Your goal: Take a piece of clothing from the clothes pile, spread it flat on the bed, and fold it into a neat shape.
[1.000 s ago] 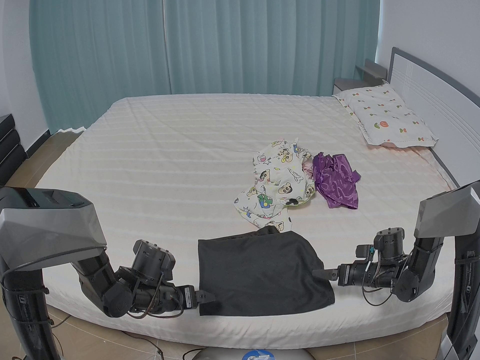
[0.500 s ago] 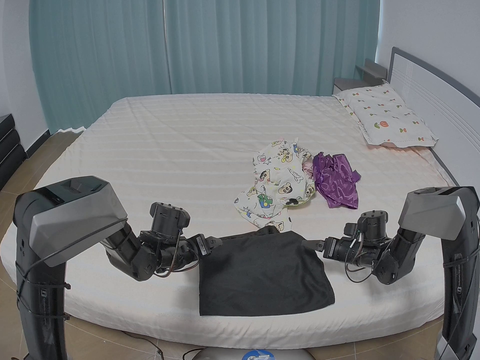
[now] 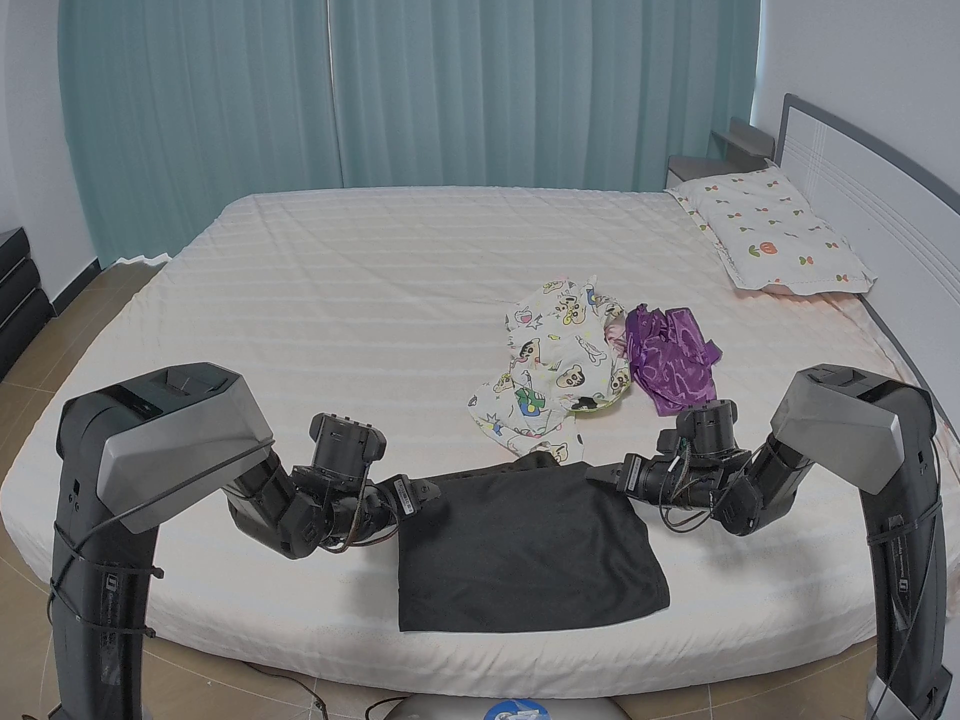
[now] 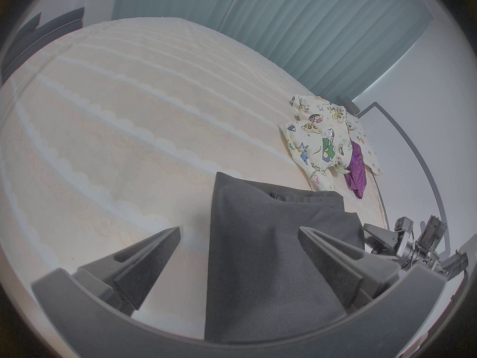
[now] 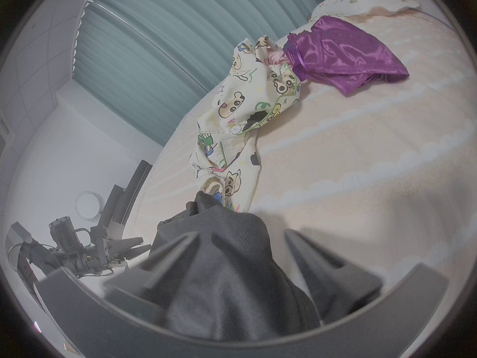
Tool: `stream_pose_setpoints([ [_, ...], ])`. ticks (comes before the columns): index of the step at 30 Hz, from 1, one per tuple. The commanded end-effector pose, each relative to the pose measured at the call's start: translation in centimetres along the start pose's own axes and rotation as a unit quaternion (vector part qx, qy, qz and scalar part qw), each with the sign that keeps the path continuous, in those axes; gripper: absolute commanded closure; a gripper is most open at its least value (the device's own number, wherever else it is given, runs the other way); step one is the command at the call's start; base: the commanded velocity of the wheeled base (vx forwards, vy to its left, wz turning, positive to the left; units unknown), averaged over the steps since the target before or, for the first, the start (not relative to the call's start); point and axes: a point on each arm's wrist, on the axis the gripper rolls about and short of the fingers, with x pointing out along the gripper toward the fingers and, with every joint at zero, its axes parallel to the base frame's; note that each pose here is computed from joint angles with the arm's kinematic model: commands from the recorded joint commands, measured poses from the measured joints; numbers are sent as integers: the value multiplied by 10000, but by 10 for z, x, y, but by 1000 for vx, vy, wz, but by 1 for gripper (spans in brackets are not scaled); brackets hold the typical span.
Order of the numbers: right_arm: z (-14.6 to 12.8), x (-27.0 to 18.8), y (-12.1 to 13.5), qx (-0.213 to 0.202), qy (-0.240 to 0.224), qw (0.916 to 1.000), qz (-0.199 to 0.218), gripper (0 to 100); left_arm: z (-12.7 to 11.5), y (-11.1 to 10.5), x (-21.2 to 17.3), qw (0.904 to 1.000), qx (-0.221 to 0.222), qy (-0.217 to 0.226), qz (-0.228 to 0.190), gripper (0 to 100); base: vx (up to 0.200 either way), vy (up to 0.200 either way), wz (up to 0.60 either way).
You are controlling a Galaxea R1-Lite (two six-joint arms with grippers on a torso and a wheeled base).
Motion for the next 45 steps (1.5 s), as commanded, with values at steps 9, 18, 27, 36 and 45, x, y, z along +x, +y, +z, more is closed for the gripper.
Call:
stream_pose_setpoints([
  [9,12,2,1,93,-303,9994,113,100,1,3,3,10000,-39,-8,35,0,0,0,0],
  [18,14,0,-6,128,-392,9991,-65,100,3,4,3,10000,-53,-44,17,0,0,0,0],
  [27,10,0,-7,114,-379,9992,-75,0,10,-2,14,9997,-139,-164,-102,0,0,0,0],
  [36,13,-4,-5,104,-594,9979,-255,0,10,-3,22,9996,-174,-194,-113,0,0,0,0],
  [45,25,-63,7,57,-1081,9940,-174,0,36,-3,-31,9947,-843,-571,-172,0,0,0,0],
])
